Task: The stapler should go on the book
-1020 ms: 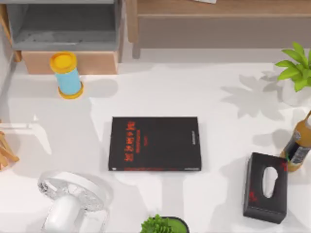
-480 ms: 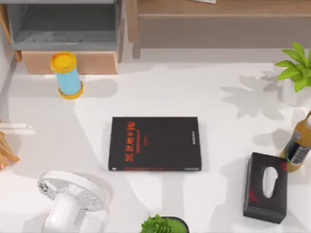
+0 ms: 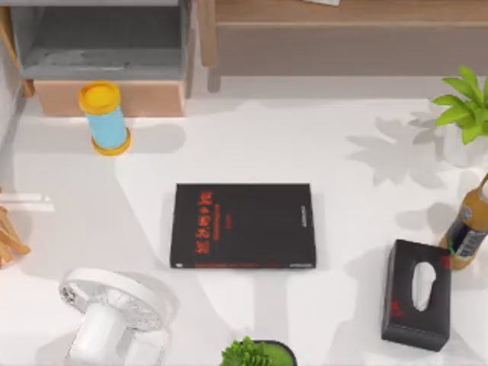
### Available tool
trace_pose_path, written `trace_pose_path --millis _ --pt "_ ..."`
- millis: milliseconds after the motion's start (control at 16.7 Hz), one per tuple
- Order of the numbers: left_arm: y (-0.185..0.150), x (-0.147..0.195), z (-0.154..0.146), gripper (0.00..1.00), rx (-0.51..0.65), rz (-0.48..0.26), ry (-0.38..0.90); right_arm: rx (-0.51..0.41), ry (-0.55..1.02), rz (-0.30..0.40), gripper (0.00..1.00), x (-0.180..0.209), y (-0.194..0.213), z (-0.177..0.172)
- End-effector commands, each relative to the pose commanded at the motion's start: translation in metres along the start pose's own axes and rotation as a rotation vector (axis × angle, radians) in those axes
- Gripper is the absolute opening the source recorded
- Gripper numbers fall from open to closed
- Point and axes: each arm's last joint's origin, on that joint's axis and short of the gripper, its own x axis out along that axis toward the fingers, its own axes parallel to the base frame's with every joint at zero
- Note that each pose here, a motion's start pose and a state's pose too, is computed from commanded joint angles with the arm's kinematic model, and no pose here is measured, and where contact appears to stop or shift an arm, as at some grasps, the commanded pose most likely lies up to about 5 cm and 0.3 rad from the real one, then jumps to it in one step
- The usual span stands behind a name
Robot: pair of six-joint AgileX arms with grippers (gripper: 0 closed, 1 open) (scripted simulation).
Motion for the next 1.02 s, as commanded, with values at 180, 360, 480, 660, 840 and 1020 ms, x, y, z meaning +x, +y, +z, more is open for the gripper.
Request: trace_pose_path --millis 180,360,480,660,840,1020 --pt "0.0000 0.0000 0.0000 0.47 0.000 0.000 0.000 0.000 0.000 0.000 1.00 0.0000 0.0000 0.0000" --pt "0.0000 0.0000 0.0000 0.25 0.000 0.000 0.000 0.000 0.000 0.000 1.00 0.0000 0.0000 0.0000" --pt "0.0000 0.0000 0.0000 0.10 0.000 0.000 0.000 0.000 0.000 0.000 1.00 0.0000 0.0000 0.0000" --pt "0.0000 0.0000 0.0000 0.00 0.000 0.000 0.000 0.000 0.000 0.000 1.00 0.0000 0.0000 0.0000" --pt "0.0000 0.0000 0.0000 0.00 0.000 0.000 0.000 0.000 0.000 0.000 1.00 0.0000 0.0000 0.0000" --pt "0.0000 0.0000 0.0000 0.00 0.000 0.000 0.000 0.000 0.000 0.000 1.00 0.0000 0.0000 0.0000"
